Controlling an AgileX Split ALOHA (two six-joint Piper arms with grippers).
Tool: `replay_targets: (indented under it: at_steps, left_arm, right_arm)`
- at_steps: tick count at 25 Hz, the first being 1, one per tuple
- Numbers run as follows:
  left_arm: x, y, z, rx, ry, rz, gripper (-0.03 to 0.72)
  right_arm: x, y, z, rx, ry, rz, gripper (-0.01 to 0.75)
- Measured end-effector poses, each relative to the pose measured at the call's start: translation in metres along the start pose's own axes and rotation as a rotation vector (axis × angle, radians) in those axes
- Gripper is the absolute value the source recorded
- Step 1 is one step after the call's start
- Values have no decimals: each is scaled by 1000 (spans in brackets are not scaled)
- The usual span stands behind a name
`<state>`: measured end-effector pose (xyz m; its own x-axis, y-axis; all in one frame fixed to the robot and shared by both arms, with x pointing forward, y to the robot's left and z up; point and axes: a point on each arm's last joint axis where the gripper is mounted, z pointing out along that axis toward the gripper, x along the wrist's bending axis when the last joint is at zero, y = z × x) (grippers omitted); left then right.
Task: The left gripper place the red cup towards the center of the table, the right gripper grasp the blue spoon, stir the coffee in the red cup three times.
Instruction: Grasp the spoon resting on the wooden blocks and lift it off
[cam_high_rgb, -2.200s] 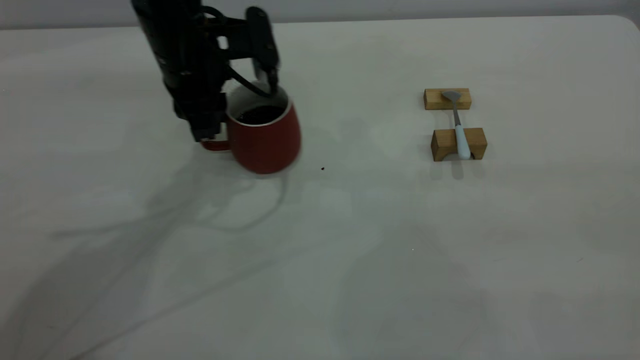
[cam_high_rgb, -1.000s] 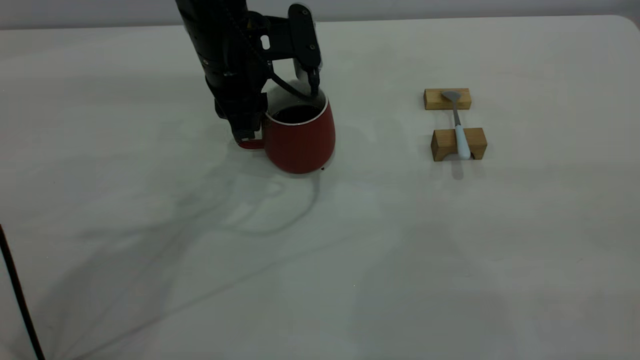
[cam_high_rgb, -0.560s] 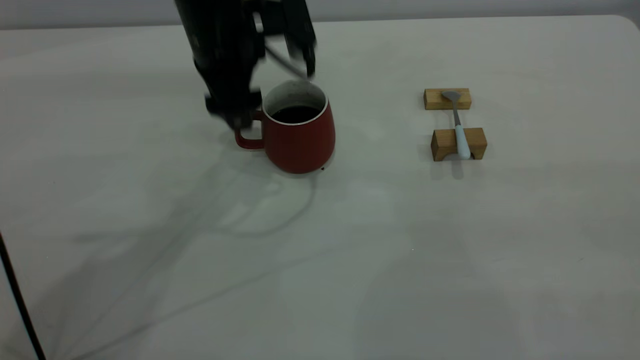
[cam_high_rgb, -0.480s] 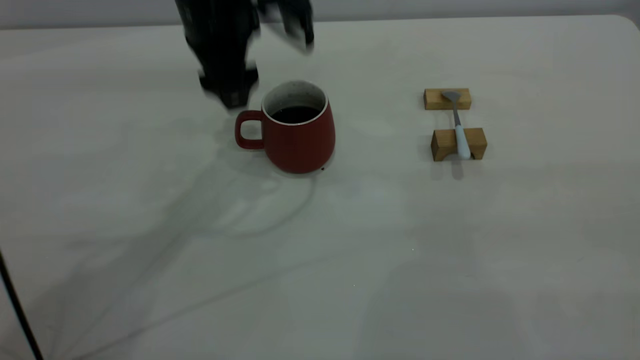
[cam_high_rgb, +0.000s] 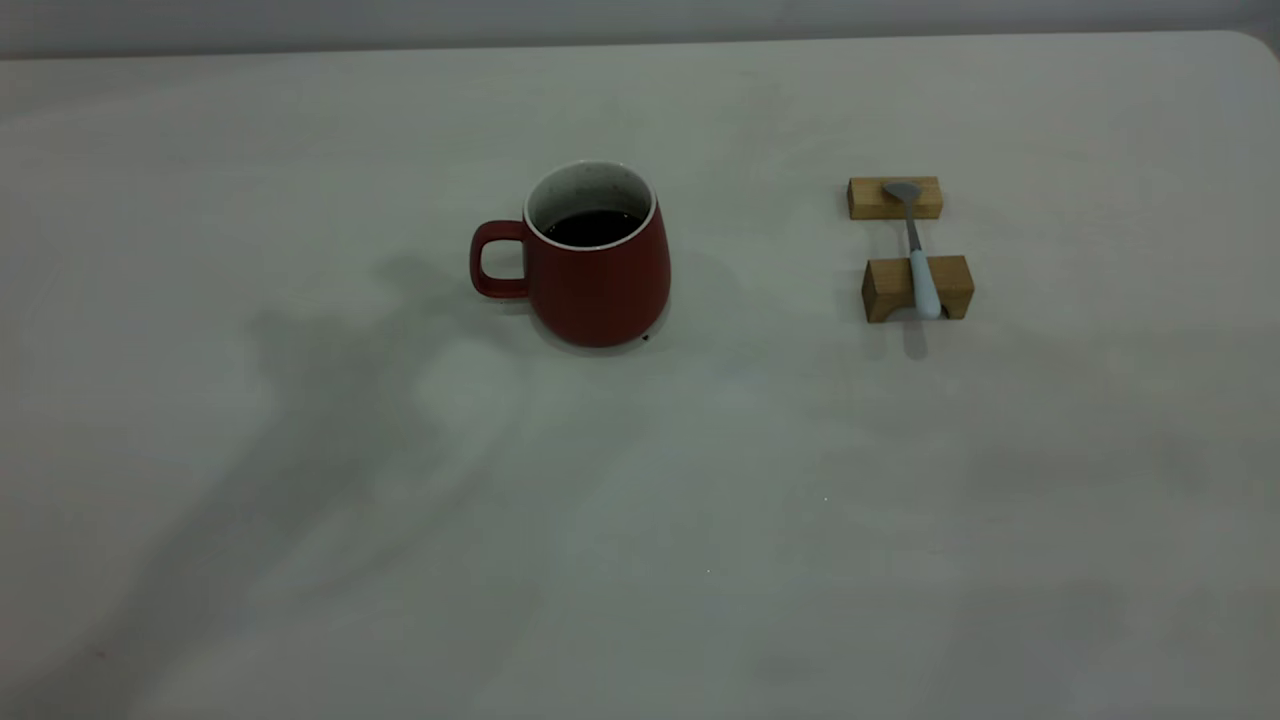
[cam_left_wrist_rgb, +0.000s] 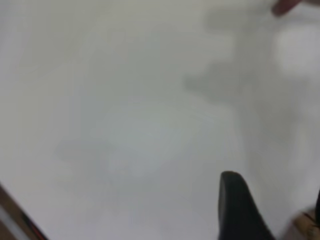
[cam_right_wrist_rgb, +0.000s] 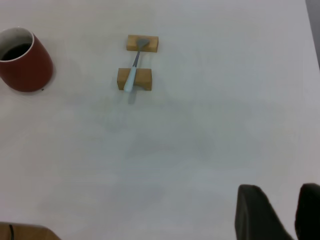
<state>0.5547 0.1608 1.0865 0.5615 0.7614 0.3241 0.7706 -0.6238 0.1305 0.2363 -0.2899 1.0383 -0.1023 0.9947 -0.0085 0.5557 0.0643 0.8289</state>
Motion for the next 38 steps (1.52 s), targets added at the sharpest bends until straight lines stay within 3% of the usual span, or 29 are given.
replay_targets:
  at_steps: [9,15,19,27,38]
  left_arm:
    - [14,-48,-72,-188,25,-164,311]
    - [8,-125,-112,-320,-14,-270,267]
    - [-3,-183,-107,-337,-41,-378,253]
    - [-27,-277,-52,-245,-5,-632,247]
    - [-69,-336,-20,-423,70,-798,247]
  right_arm:
    - [0,0,0,0,0,0,241]
    - [0,0,0,0,0,0,241]
    - [0,0,0,0,0,0,241]
    - [0,0,0,0,0,0,241]
    - [0,0,0,0,0,0,241]
